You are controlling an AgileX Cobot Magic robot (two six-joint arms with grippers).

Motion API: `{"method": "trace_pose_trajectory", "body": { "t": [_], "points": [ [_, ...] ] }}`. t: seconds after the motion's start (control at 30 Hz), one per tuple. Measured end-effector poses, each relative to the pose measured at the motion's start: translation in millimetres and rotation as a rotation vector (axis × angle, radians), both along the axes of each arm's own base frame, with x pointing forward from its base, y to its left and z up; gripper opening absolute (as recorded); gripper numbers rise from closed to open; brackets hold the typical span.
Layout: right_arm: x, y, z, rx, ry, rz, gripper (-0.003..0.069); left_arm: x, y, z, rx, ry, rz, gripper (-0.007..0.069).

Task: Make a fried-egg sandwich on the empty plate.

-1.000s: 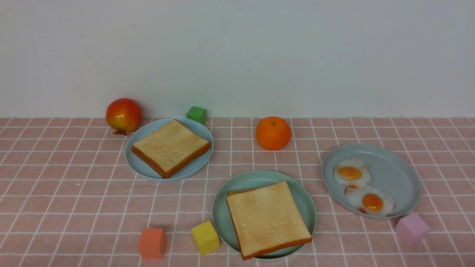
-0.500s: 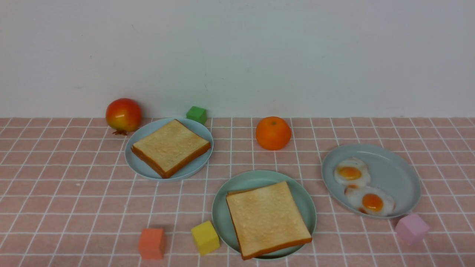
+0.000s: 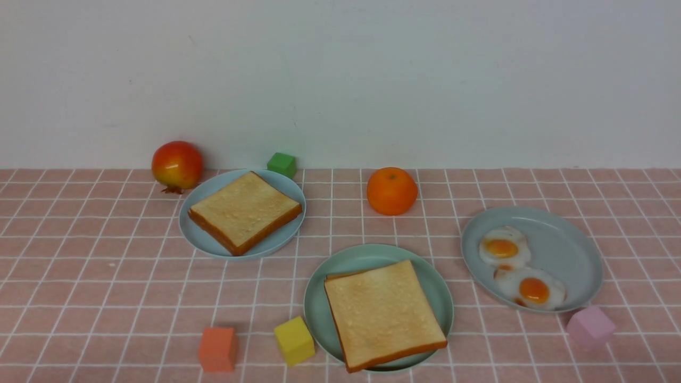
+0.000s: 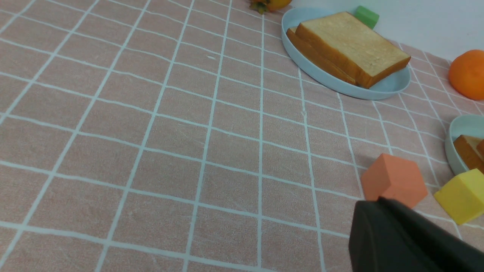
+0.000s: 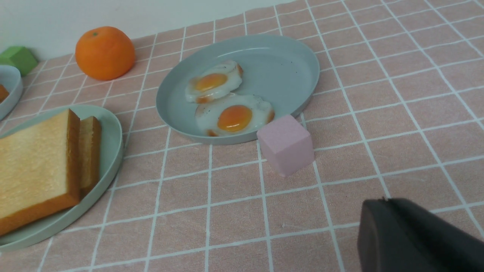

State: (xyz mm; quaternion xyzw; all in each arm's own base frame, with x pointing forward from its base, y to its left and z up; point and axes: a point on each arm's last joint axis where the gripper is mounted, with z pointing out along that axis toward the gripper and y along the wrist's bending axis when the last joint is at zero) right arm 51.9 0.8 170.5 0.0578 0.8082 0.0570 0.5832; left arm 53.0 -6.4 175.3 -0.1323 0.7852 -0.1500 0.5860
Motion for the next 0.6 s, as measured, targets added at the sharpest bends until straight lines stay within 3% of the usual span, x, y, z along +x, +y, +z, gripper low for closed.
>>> {"method": "trace_pose_trajectory", "body": {
  "t": [0.6],
  "points": [
    [0.0,0.0,0.0,0.0,0.0,0.0,0.0081,-0.1,0.0,-0.1,0.0,0.002,0.0,0.0013]
  ]
}}
